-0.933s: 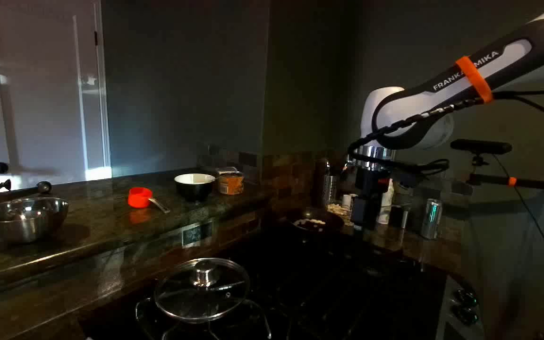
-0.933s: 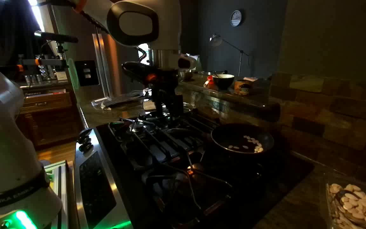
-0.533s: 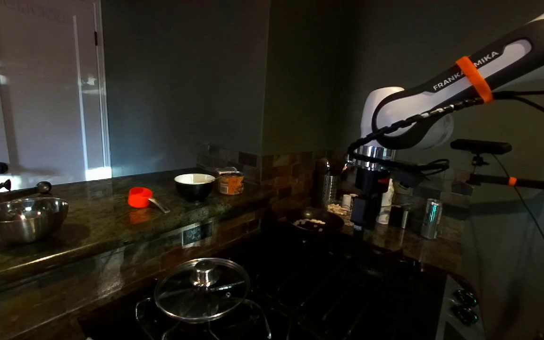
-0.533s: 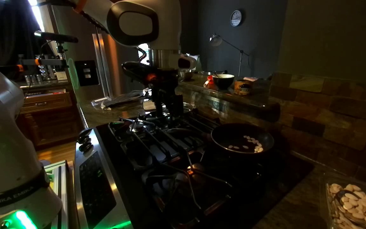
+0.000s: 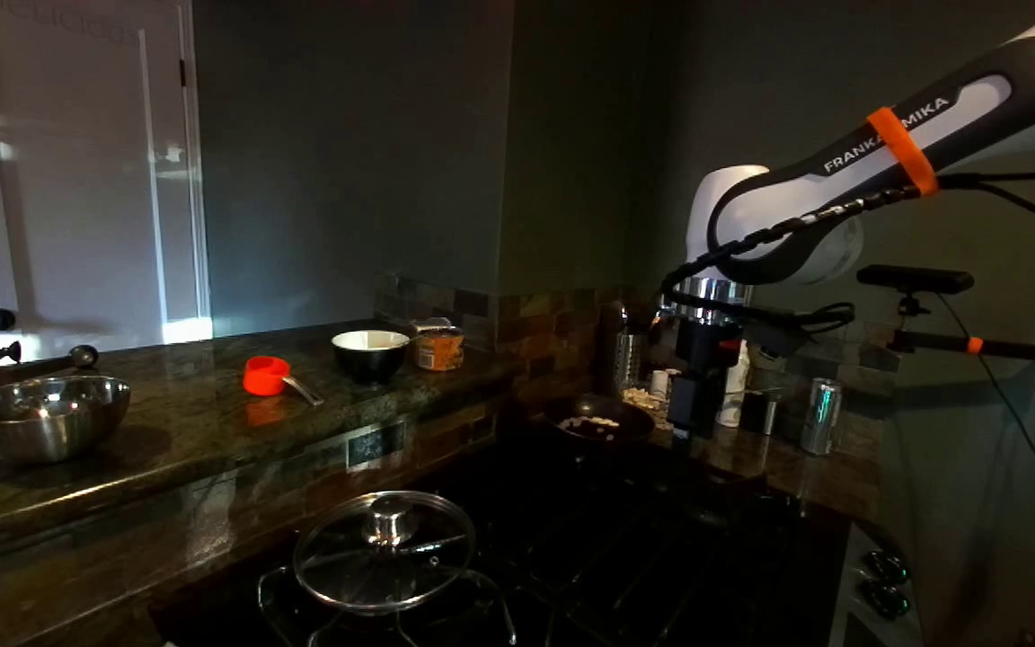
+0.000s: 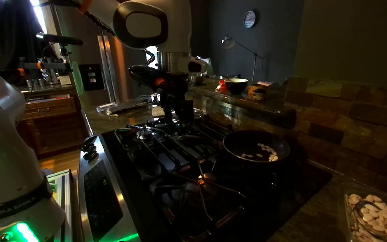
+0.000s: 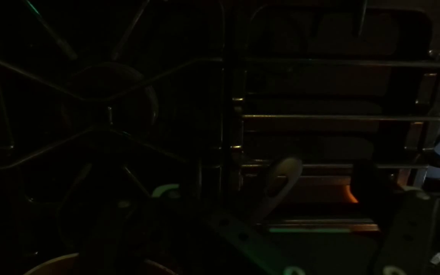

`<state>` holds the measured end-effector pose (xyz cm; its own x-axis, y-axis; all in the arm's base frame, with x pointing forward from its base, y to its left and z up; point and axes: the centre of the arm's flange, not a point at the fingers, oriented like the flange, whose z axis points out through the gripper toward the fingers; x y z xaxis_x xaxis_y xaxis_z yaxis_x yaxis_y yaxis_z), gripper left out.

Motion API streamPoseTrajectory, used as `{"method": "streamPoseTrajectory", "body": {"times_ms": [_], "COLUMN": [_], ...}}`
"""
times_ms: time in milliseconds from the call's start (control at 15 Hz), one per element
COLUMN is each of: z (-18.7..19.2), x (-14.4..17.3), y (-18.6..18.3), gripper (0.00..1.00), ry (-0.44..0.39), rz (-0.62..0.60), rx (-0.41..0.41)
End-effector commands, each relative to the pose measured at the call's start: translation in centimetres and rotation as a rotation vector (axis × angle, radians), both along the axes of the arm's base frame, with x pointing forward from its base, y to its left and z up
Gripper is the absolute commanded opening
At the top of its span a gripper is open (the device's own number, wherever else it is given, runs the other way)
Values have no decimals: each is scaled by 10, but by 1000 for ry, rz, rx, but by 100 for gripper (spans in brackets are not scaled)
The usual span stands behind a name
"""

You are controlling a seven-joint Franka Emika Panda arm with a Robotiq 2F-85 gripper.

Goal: Scoop the white chocolate pellets into the pan

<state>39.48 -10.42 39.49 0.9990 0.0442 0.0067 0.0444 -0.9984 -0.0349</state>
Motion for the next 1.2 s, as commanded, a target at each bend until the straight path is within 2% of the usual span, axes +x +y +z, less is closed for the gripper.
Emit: {"method": "streamPoseTrajectory", "body": {"times_ms": [0,133,267,333,467,800,1000,1067,1133], "z": [0,0,2,3,7,12,16,26,26], "x": [0,0,-4,-4,0,10,18,-1,1], "y": [0,0,-7,-18,-49,-133,-179,-154,-166], "gripper": [100,100,100,100,100,100,100,100,100], "ry": [0,0,-12,-40,-59,-69,-80,-84,-84], "rz": [0,0,11,9,42,114,115,130,127], "rx": [0,0,-67,-153,-264,-553,-724,-632,-668]}}
